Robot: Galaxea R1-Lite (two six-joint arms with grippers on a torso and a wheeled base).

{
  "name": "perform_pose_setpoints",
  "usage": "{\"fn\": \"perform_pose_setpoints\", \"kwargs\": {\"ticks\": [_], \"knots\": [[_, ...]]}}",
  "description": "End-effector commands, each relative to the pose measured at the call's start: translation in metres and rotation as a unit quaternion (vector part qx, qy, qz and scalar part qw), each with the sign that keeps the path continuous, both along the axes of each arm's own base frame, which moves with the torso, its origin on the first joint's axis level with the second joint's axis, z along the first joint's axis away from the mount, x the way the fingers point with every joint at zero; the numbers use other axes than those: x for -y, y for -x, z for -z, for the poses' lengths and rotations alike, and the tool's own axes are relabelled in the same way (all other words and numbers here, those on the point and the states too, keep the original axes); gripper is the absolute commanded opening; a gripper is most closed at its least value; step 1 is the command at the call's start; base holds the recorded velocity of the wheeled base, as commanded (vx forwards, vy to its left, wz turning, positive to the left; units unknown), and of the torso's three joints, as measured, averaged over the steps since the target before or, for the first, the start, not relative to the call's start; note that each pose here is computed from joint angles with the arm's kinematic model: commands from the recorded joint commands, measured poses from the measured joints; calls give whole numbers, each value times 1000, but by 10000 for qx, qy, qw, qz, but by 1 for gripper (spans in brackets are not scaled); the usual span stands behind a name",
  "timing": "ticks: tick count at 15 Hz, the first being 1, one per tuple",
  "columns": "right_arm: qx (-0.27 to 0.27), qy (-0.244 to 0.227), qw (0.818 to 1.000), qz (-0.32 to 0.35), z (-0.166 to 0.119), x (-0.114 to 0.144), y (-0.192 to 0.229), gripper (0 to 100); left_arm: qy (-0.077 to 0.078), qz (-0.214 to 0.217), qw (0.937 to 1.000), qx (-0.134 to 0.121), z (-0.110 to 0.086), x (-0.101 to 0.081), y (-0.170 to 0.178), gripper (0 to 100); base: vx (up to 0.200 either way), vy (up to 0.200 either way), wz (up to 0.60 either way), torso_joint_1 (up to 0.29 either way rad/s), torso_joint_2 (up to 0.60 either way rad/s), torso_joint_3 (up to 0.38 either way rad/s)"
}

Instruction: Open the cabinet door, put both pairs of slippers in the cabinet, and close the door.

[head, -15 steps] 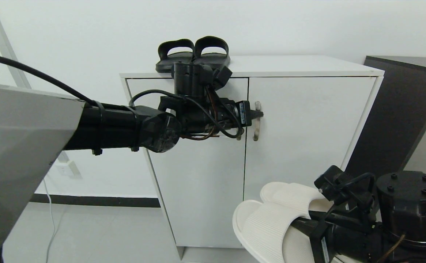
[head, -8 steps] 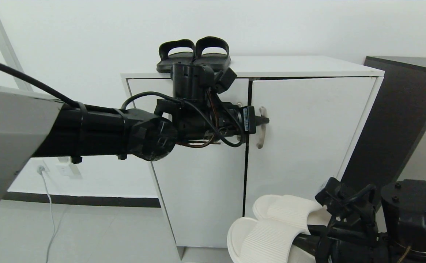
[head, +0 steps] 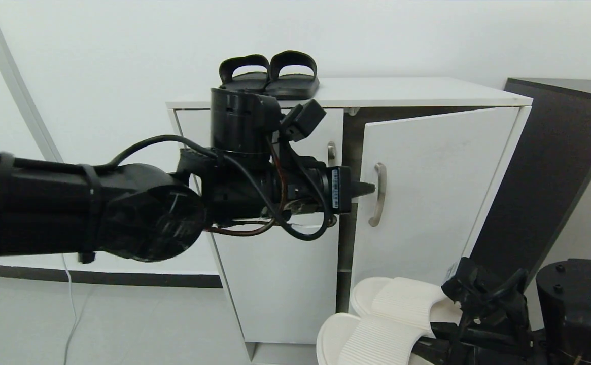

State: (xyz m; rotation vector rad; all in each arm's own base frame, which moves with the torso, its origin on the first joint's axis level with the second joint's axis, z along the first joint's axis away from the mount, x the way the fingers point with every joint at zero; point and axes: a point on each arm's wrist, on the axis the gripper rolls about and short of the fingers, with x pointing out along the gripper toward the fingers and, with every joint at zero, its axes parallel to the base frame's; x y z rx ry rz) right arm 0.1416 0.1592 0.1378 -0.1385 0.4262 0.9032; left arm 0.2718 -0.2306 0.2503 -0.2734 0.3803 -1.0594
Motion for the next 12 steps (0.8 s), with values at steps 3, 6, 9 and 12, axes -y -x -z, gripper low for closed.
{"fn": "perform_pose_setpoints", "kwargs": {"ticks": [3, 6, 9, 12], "knots": [[-5, 4, 9999, -106, 1, -2, 4, 0, 270, -197, 9990, 290, -13, -30, 18, 0, 0, 0, 0, 0, 0, 0], [-28, 35, 9997, -260, 3, -4, 11, 0, 371, -430, 9979, 302, -11, -36, 2, 0, 0, 0, 0, 0, 0, 0], [-32, 41, 9994, -352, 3, -4, 16, 0, 490, -548, 9971, 216, -8, -28, -20, 0, 0, 0, 0, 0, 0, 0], [-59, 69, 9990, -428, 5, -4, 20, 0, 456, -671, 9965, 198, 2, -13, -42, 0, 0, 0, 0, 0, 0, 0]]}}
